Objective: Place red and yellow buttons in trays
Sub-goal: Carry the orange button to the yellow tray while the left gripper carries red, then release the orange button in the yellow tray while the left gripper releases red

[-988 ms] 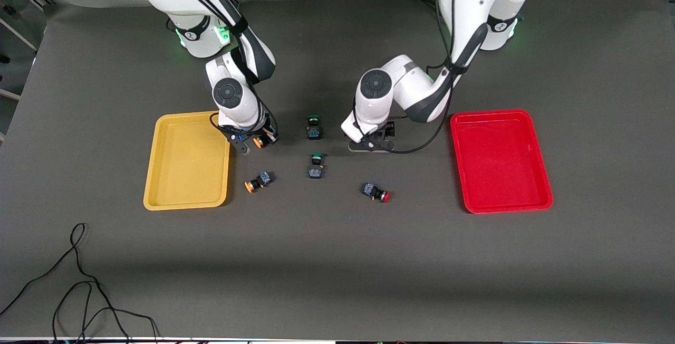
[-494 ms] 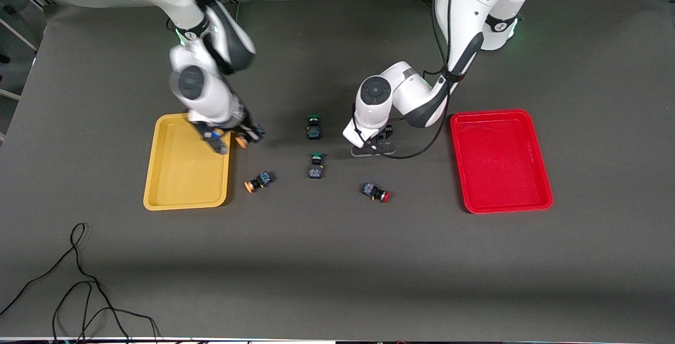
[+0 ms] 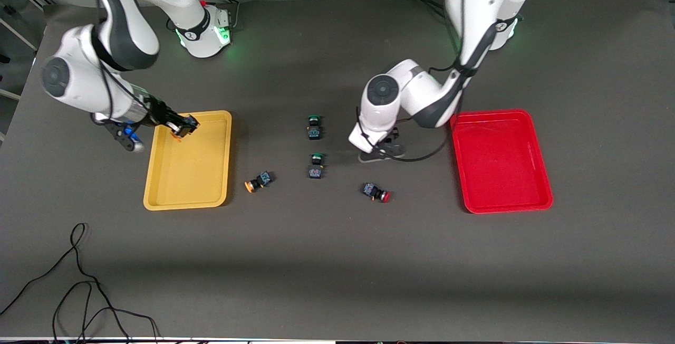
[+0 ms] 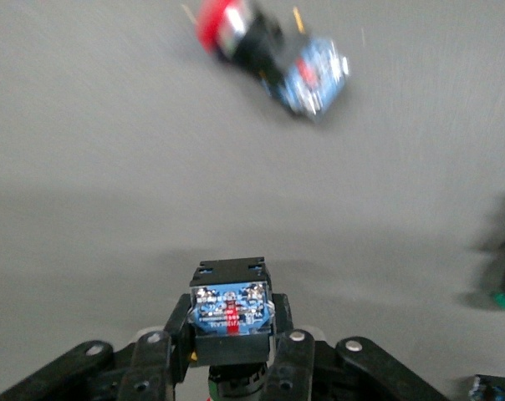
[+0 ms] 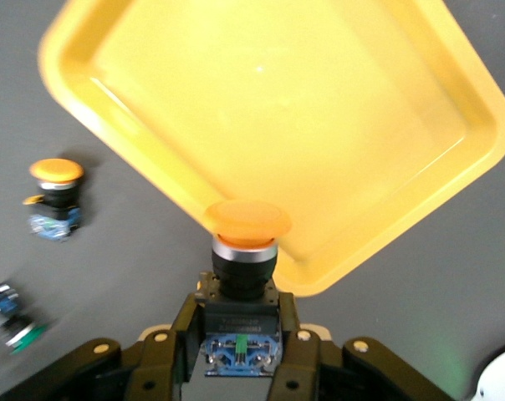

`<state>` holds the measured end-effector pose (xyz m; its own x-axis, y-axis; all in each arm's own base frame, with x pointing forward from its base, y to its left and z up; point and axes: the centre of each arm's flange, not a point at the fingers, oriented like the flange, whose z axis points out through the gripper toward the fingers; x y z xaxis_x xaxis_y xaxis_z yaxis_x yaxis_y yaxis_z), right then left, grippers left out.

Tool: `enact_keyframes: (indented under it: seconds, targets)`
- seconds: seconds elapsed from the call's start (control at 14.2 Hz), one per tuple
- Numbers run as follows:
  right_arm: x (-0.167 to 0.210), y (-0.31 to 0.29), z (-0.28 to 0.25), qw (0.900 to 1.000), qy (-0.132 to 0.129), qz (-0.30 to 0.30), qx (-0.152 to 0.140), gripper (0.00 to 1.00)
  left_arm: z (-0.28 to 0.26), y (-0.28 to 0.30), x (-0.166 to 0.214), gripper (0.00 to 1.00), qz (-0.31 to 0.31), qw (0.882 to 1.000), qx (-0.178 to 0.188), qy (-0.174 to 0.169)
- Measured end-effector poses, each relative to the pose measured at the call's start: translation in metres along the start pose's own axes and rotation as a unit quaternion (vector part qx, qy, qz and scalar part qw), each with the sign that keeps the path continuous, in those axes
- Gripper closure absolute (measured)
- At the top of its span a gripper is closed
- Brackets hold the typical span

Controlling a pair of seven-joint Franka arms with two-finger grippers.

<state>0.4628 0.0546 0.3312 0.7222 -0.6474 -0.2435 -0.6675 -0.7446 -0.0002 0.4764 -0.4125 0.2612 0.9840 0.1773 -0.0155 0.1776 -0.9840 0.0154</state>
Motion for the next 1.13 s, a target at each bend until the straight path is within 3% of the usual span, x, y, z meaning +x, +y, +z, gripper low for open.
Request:
enact_keyframes:
  seconds: [0.14,0.35,0.78,0.92,1.13]
  targets:
    - [0.012,0.011,0.035,1.0,0.016,-0.015,-0.009,0.6,-0.043,-0.031,0.023,0.59,0.01,1.0,-0.002,-0.007]
    - [0.046,0.054,0.073,0.998,0.039,-0.043,-0.018,0.6,-0.079,-0.109,0.064,0.59,0.037,0.998,0.005,-0.045]
    - [0.059,0.074,0.105,0.996,0.055,-0.048,-0.041,0.6,-0.073,-0.278,0.127,0.59,0.072,0.993,0.002,-0.096]
    - [0.056,0.069,0.105,0.998,0.051,-0.034,-0.026,0.6,-0.054,-0.309,0.135,0.59,0.074,0.994,-0.008,-0.085]
    - [0.043,0.052,0.11,0.999,0.044,-0.031,-0.009,0.6,0.003,-0.309,0.123,0.59,0.076,0.996,-0.025,-0.04]
